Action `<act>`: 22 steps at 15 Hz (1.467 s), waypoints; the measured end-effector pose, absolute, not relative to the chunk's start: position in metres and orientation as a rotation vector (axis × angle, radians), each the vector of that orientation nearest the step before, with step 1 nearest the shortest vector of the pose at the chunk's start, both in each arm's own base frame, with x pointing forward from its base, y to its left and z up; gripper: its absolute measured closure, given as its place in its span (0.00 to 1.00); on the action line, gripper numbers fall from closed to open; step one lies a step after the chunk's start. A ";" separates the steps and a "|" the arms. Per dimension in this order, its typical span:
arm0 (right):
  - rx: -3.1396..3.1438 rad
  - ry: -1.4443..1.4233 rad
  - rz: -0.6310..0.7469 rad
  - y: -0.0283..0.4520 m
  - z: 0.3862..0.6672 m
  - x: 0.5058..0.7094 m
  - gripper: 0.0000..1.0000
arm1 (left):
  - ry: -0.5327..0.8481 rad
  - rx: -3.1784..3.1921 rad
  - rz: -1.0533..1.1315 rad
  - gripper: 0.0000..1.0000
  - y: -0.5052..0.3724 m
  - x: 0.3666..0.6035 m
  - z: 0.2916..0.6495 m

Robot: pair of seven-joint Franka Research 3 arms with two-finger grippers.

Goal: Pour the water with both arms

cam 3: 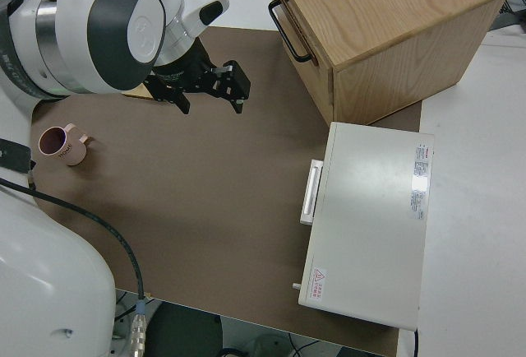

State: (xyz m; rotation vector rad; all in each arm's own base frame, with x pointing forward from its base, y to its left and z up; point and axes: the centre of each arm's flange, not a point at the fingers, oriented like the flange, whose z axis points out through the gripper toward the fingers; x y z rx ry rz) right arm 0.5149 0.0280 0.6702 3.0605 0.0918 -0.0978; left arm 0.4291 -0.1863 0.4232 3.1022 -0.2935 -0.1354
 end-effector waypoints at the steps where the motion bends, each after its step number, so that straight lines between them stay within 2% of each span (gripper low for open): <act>1: 3.061 0.092 -0.098 0.028 0.670 0.515 0.00 | -0.294 3.103 -0.148 0.37 -0.187 0.430 0.421; 10: 3.060 0.096 -0.098 0.028 0.670 0.515 0.00 | -0.284 3.109 -0.269 0.37 -0.183 0.431 0.399; 17: 3.060 0.096 -0.098 0.028 0.670 0.515 0.00 | -0.286 3.102 -0.439 0.37 -0.188 0.451 0.402; 22: 3.060 0.097 -0.098 0.028 0.670 0.515 0.00 | -0.290 3.096 -0.555 0.37 -0.189 0.453 0.394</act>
